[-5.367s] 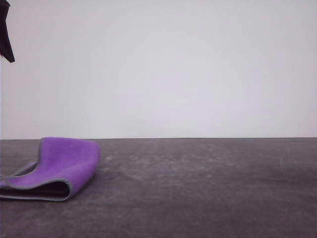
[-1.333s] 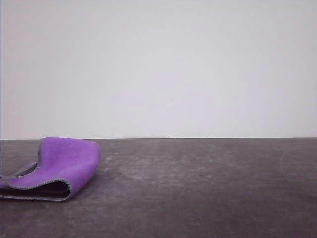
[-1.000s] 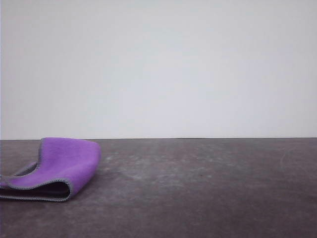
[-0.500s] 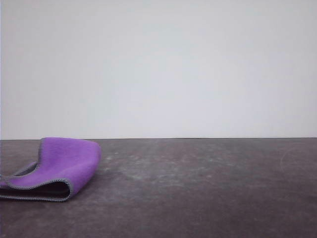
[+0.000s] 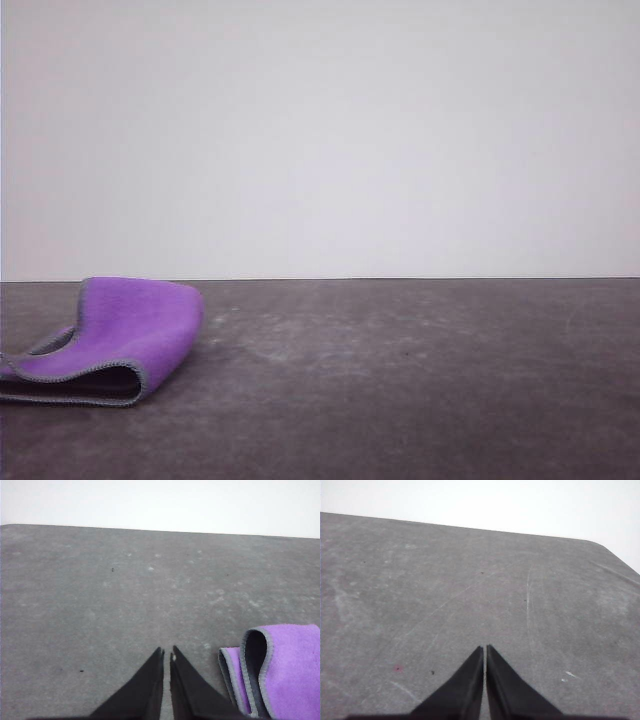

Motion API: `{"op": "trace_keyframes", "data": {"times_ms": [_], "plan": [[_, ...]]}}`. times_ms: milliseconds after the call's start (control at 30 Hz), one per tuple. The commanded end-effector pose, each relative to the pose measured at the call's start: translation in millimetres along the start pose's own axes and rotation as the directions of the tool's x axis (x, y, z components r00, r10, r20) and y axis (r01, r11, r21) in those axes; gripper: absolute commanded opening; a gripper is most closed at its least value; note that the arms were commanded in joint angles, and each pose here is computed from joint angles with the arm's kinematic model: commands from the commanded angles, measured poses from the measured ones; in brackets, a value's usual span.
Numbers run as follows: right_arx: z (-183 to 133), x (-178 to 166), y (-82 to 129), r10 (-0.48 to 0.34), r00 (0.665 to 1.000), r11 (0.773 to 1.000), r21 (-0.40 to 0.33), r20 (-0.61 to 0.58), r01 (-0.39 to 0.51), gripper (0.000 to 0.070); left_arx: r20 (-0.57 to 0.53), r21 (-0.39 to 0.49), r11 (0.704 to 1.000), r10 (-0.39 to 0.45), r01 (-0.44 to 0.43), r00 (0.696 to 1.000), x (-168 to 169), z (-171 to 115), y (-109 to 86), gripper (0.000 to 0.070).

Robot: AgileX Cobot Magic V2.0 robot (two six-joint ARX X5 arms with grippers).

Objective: Fold clothes

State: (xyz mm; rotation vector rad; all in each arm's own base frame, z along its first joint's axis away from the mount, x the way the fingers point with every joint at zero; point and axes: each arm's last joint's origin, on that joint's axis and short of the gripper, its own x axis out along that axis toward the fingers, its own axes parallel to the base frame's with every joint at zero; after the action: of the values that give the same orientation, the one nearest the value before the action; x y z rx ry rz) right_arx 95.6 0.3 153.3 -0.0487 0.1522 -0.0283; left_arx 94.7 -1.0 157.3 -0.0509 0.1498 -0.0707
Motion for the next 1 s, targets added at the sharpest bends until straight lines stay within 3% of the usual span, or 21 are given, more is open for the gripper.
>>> {"op": "trace_keyframes", "data": {"times_ms": [0,967], "plan": [[-1.1,0.7,0.0,-0.003,1.0,1.0,0.018,0.003,0.003,0.0006,-0.024,-0.005,1.0,0.002,-0.002,1.0,1.9,-6.8,0.5,0.0016],[-1.1,0.7,0.0,-0.003,1.0,1.0,0.018,0.003,0.003,0.0006,-0.024,-0.005,1.0,0.002,-0.002,1.0,1.9,-6.8,0.5,0.0016]]}}
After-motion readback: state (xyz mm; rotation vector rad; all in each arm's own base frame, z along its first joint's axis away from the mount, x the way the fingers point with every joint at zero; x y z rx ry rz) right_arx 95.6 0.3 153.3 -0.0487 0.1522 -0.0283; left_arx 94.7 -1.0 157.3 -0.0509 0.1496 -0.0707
